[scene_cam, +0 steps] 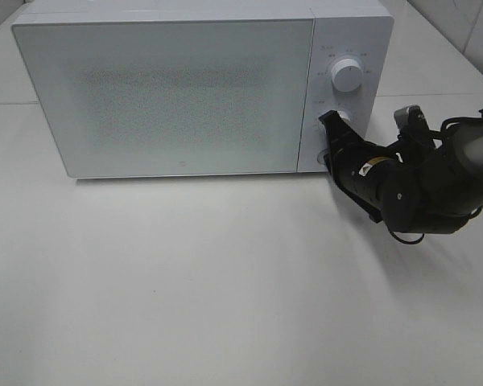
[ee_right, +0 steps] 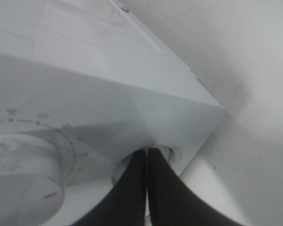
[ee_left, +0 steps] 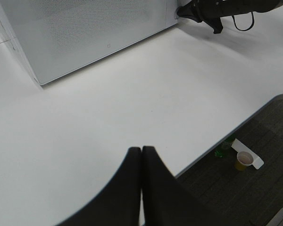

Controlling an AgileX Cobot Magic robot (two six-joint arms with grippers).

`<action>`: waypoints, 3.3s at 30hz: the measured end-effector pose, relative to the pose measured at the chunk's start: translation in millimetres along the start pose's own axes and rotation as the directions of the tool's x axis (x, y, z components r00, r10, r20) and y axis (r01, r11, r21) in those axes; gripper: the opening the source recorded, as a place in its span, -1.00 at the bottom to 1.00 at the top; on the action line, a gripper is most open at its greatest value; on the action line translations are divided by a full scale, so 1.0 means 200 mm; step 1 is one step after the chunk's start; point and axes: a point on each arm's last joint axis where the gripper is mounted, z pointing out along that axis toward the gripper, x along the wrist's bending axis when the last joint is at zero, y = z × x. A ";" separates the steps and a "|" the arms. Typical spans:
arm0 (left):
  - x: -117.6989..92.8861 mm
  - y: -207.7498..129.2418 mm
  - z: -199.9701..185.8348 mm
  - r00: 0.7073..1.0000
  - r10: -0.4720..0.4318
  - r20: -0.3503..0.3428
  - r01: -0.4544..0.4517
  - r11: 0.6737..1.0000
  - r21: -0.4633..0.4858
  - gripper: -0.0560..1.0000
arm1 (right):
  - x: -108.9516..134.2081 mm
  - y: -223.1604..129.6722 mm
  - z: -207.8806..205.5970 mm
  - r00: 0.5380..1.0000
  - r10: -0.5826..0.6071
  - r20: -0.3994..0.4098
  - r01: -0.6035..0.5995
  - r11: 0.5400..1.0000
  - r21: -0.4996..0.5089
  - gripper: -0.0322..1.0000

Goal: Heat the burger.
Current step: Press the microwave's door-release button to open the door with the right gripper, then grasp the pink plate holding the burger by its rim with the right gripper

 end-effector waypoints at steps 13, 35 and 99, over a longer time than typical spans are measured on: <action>0.00 0.00 0.00 1.000 0.000 0.000 0.000 1.000 0.000 -0.89 | -0.02 -0.03 0.05 1.000 0.025 0.012 -0.026 1.000 0.006 -0.93; 0.00 0.00 0.00 1.000 0.000 0.000 0.000 1.000 0.000 -0.89 | -0.03 0.01 0.06 0.998 0.061 -0.019 -0.061 0.998 0.019 -0.93; 0.00 0.00 0.00 1.000 0.000 0.000 0.000 1.000 0.000 -0.89 | 0.27 0.23 -0.44 0.353 -0.919 -0.176 0.646 0.104 0.757 -0.85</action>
